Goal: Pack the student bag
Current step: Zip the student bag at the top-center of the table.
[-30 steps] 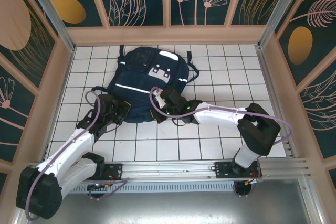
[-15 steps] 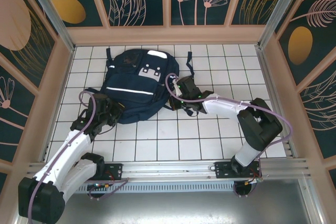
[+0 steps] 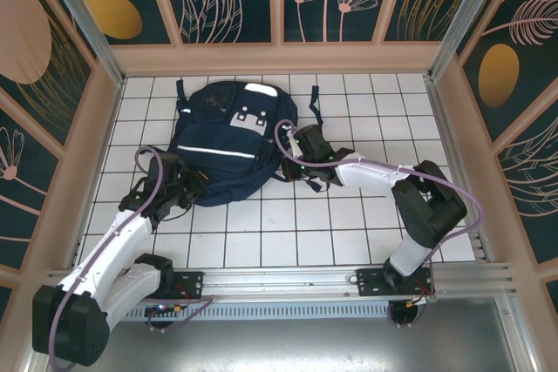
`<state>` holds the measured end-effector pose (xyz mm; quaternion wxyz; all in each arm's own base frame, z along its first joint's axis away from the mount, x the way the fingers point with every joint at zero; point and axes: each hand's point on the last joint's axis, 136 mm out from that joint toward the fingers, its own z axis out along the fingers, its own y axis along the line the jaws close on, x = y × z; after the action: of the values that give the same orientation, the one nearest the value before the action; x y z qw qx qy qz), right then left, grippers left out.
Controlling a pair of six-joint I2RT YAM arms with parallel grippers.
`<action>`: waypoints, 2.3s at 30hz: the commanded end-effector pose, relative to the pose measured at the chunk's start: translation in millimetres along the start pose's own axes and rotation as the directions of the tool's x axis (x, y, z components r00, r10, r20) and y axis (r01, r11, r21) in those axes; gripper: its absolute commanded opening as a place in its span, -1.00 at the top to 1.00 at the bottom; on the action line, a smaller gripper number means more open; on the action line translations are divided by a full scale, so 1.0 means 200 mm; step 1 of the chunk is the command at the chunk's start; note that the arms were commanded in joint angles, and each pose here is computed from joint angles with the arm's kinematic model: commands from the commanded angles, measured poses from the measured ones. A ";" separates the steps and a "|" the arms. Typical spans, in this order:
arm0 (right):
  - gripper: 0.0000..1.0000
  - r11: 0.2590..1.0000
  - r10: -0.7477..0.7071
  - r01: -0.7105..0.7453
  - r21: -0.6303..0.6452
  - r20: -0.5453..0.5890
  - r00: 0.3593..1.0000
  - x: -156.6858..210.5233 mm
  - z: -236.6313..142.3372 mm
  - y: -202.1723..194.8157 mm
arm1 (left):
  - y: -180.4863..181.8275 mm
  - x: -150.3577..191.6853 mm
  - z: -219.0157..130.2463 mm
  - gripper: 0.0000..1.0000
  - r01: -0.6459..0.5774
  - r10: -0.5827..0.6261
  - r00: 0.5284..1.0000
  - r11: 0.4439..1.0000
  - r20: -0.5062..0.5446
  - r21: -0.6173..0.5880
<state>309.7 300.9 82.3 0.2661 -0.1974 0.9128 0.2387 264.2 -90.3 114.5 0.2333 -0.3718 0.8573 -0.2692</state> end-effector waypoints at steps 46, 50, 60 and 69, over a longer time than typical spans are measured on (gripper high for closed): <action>-0.13 0.980 0.194 -0.199 0.017 0.145 0.970 -0.19 -0.10 -0.25 | 0.10 -0.19 -0.05 -0.30 0.013 -0.005 0.998 0.994 0.068 -0.110; 0.10 0.986 0.165 -0.161 -0.050 0.081 0.983 -0.16 0.00 -0.11 | 0.11 -0.05 -0.04 -0.32 0.099 -0.098 0.995 0.995 0.023 -0.030; -0.02 0.980 0.130 -0.127 -0.153 0.006 0.992 -0.05 0.12 0.08 | -0.03 0.35 0.09 -0.44 0.106 -0.103 0.989 0.994 -0.104 0.021; 0.58 0.965 0.043 -0.048 -0.258 -0.025 0.999 -0.06 0.22 0.36 | -0.07 0.35 0.15 -0.44 -0.006 0.001 0.998 0.996 -0.062 -0.094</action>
<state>310.9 351.7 62.3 0.2218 -0.1766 0.9057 0.3153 230.9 -162.3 69.7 0.1526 -0.3660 0.8867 -0.2377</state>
